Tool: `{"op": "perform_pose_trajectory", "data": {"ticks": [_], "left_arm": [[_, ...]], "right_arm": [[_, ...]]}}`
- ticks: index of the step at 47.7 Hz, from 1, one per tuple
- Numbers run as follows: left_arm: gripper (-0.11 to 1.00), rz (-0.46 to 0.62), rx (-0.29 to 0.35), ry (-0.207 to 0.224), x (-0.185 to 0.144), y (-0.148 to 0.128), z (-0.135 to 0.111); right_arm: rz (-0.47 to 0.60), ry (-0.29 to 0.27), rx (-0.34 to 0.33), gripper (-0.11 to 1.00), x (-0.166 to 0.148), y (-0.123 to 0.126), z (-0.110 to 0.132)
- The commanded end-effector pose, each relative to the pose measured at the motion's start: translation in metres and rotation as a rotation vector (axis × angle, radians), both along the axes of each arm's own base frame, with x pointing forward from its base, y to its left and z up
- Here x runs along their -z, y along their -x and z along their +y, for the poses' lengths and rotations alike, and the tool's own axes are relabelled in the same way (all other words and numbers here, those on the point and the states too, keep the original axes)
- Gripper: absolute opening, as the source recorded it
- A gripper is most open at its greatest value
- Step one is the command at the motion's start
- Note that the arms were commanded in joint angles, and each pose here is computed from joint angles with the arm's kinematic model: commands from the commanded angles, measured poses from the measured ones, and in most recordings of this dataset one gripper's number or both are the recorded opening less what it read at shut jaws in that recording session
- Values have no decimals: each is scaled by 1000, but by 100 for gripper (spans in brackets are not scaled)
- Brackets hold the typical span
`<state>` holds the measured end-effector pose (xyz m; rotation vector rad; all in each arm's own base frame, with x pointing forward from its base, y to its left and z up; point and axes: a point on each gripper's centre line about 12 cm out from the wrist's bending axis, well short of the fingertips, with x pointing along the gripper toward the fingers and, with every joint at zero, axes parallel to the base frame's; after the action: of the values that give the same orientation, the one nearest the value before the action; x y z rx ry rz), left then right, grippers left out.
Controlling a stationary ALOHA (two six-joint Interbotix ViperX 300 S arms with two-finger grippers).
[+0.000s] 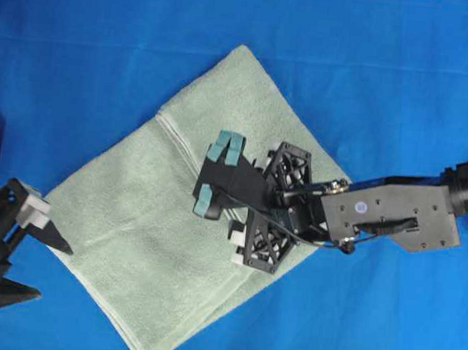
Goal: Fold a bath towel.
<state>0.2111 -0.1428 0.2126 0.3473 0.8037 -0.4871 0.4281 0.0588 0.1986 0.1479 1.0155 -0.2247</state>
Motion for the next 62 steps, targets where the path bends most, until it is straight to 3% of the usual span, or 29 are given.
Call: {"op": "perform_pose_trajectory", "data": {"ticks": [1,7,15,19,26,36,40,51,62], "left_arm": [[85,4,8,-1,-3,-12,-12],[85,70,13,-62,12,-31,-29],[85,215,-13,-193,50,-52,-40],[85,269,-21,-236,71,-59,-43],[85,305,-17,-264,95,-71,-52],[82,321,-28,-267,108,-76,-48],[70,320,-26,-268,107,-75,-47],[10,314,3,-281,108,-74,-47],[9,303,-6,-301,86,-79,-44]], "right_arm": [[-45,-4,1,64,-17,0,-2],[-39,-1,8,64,-16,3,-6],[-29,1,13,64,-13,11,-9],[-21,2,11,64,-11,15,-9],[-7,5,17,64,-8,24,-13],[12,8,28,64,-4,37,-19],[15,7,31,64,-3,42,-21],[19,-5,64,64,-1,50,-23],[26,-9,75,64,0,61,-25]]}}
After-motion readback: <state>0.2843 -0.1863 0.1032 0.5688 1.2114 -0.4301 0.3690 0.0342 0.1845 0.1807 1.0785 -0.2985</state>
